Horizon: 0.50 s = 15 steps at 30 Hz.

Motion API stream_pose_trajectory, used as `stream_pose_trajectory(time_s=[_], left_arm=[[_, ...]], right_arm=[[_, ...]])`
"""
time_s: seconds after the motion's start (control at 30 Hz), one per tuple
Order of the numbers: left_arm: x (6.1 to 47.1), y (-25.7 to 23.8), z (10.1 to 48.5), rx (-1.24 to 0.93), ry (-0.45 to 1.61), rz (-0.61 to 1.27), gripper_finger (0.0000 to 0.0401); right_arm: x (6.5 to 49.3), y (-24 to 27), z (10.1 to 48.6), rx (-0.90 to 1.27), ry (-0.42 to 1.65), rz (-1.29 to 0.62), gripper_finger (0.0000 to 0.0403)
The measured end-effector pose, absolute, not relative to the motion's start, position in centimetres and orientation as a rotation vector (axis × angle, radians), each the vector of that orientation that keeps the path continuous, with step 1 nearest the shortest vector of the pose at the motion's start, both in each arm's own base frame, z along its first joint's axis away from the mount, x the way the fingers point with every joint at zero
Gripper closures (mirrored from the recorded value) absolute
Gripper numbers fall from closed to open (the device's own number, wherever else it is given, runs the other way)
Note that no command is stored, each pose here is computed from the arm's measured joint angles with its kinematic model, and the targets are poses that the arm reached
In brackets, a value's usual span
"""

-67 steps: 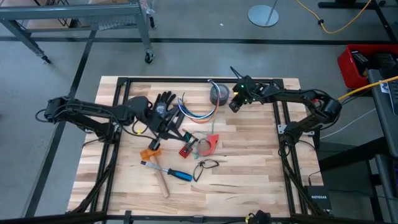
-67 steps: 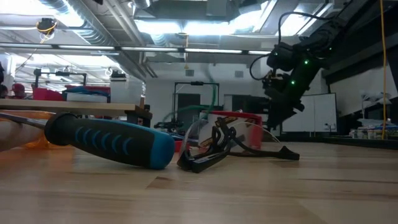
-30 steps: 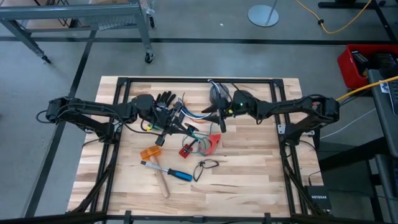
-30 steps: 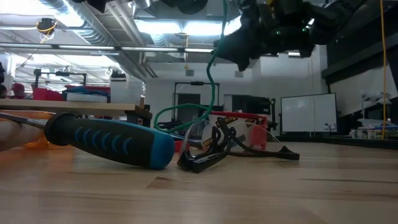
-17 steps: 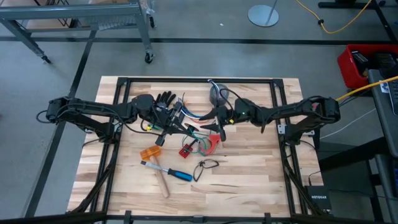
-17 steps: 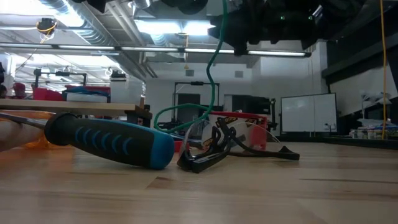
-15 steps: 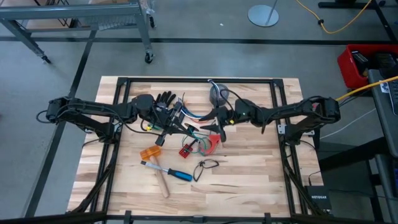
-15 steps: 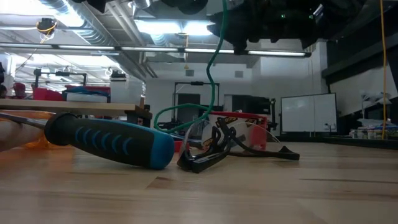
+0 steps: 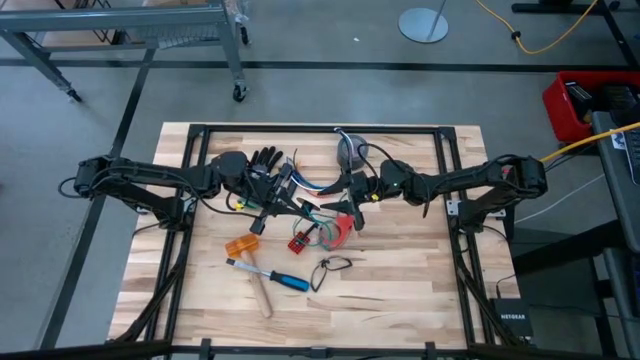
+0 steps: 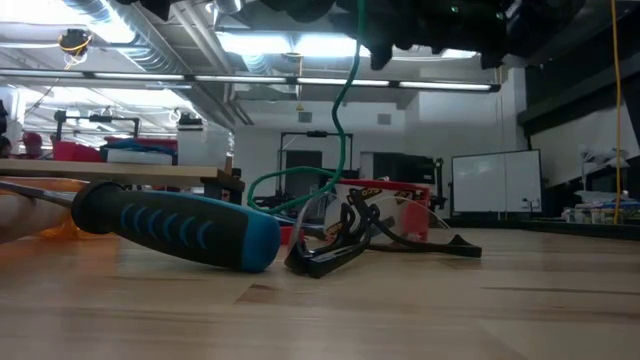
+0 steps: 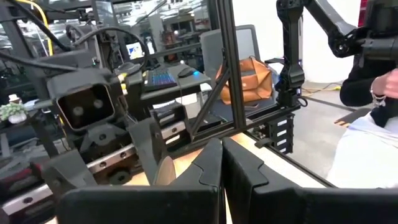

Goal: Coil cords
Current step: Coil the wire onto the spool

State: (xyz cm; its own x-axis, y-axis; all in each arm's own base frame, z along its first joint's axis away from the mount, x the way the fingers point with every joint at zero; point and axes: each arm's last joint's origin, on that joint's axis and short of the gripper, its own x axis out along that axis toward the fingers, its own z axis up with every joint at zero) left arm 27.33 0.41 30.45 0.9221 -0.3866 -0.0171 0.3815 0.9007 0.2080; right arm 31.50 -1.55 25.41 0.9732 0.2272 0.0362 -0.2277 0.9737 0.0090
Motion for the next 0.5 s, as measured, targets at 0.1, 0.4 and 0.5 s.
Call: stream_pose_trajectory(time_s=[0.1, 0.4, 0.5], left_arm=[[27.3, 0.4, 30.5, 0.21, -0.026, -0.399, 0.0401], [27.3, 0.4, 30.5, 0.197, -0.023, -0.4, 0.0401], [27.3, 0.3, 30.4, 0.204, -0.021, -0.401, 0.0401]], right_arm=[[32.4, -1.1, 25.8, 0.01, -0.04, 0.244, 0.0242], [34.1, -1.4, 25.8, 0.028, 0.055, 0.239, 0.0248], [34.1, -1.3, 25.8, 0.027, 0.053, 0.252, 0.0275]])
